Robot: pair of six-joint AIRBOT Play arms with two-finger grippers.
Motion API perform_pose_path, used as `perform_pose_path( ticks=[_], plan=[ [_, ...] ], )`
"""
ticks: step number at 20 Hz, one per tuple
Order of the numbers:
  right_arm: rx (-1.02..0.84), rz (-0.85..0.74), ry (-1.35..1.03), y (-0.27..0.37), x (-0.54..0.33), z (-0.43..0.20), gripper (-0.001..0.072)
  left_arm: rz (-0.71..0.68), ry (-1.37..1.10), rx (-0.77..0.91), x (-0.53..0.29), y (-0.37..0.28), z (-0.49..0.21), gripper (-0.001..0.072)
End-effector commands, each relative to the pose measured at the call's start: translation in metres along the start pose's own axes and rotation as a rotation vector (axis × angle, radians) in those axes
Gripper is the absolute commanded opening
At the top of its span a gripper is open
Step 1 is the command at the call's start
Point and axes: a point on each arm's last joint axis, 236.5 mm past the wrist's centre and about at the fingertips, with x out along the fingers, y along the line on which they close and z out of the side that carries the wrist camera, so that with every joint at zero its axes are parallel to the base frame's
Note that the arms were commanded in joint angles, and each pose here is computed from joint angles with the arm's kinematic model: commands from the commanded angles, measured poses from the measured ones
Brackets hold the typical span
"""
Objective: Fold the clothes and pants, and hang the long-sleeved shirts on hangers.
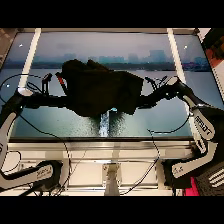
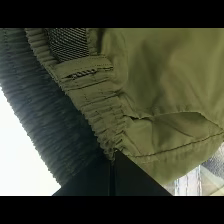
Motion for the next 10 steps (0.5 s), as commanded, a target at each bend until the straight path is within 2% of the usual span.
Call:
perform_pose_path(
  ticks=[1, 4, 6, 7, 8, 9, 10],
  plan=[
    [0.003, 0.003, 0.042, 0.008, 0.010, -0.008, 0.0399, 0.001, -0.004, 0.003, -0.001, -0.001, 0.001, 0.0008],
    [-0.012, 0.007, 0.100, 0.018, 0.032, -0.016, 0.0396, 0.001, -0.004, 0.003, -0.001, -0.001, 0.001, 0.0009],
    [-0.022, 0.020, 0.122, 0.027, 0.043, -0.020, 0.0314, 0.001, -0.004, 0.003, -0.001, -0.001, 0.001, 0.0009],
    [-0.026, 0.032, 0.114, 0.033, 0.046, -0.018, 0.0250, 0.001, -0.004, 0.003, -0.001, -0.001, 0.001, 0.0008],
    [-0.023, 0.048, 0.095, 0.039, 0.048, -0.013, 0.0130, 0.001, -0.005, 0.003, -0.001, -0.001, 0.001, 0.0009],
    [-0.018, 0.057, 0.070, 0.041, 0.049, -0.007, 0.0115, 0.001, -0.005, 0.003, -0.001, -0.001, 0.001, 0.0009],
    [-0.012, 0.066, 0.052, 0.043, 0.049, -0.003, 0.0011, 0.001, -0.004, 0.003, -0.001, -0.001, 0.001, 0.0009]
  ],
)
